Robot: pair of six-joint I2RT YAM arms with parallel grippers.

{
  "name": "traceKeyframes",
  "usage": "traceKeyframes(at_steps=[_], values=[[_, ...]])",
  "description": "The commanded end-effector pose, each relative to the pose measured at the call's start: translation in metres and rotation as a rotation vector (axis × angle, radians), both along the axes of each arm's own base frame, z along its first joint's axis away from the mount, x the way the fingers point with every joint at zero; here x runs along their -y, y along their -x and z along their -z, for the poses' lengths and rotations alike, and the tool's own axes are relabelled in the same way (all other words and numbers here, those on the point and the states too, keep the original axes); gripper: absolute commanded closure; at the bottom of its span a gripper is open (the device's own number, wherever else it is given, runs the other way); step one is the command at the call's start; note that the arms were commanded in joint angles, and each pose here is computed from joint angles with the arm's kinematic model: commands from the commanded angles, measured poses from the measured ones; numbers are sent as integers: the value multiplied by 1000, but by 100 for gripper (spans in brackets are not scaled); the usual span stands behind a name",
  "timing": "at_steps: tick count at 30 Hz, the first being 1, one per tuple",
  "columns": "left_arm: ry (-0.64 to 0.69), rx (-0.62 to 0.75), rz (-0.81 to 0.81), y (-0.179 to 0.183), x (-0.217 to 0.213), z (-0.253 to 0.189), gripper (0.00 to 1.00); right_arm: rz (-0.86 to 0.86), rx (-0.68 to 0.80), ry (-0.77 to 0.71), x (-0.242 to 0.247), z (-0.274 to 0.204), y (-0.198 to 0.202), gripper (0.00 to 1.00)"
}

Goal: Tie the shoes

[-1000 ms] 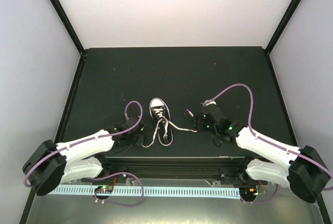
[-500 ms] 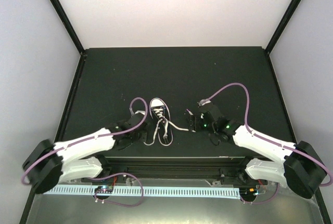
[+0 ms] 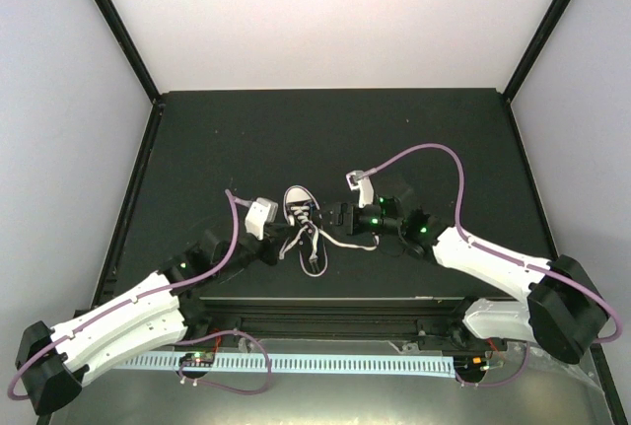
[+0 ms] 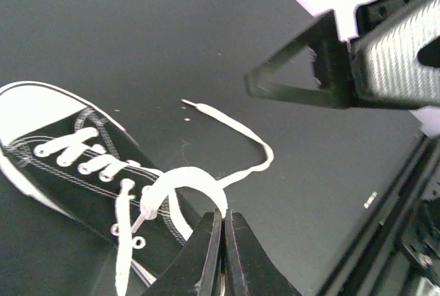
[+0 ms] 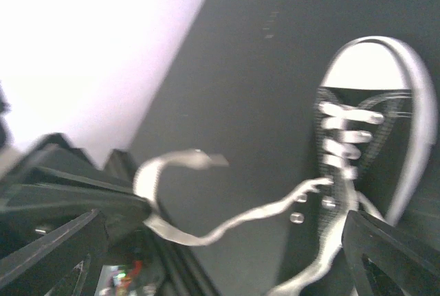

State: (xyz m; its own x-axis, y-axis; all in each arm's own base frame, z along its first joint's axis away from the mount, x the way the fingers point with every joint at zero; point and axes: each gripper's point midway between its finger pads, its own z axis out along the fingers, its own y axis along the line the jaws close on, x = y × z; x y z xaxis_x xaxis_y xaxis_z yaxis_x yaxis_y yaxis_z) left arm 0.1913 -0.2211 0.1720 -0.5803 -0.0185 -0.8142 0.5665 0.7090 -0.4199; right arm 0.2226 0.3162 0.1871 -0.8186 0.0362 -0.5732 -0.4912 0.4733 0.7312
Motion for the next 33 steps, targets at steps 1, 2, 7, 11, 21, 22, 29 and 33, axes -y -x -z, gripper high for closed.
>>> traceKeyframes(at_steps=[1, 2, 7, 11, 21, 22, 29, 33], values=[[81, 42, 152, 17, 21, -19, 98, -134, 5, -159, -23, -44, 13, 6], [89, 45, 162, 18, 22, -21, 98, -145, -4, -149, -27, -42, 13, 7], [111, 51, 206, 22, 29, -24, 98, -178, -47, -105, -40, -30, 19, 23], [107, 51, 214, 22, 30, -23, 98, -178, -88, -114, -43, -23, 21, 36], [98, 75, 189, 19, 26, -25, 99, -139, -206, -98, -42, 1, 21, 50], [96, 79, 186, 18, 26, -25, 98, -138, -212, -100, -42, 2, 22, 47], [85, 86, 177, 16, 25, -23, 98, -149, -233, -112, -41, 1, 27, 40], [95, 83, 184, 17, 27, -21, 98, -162, -252, -122, -44, 1, 30, 40]])
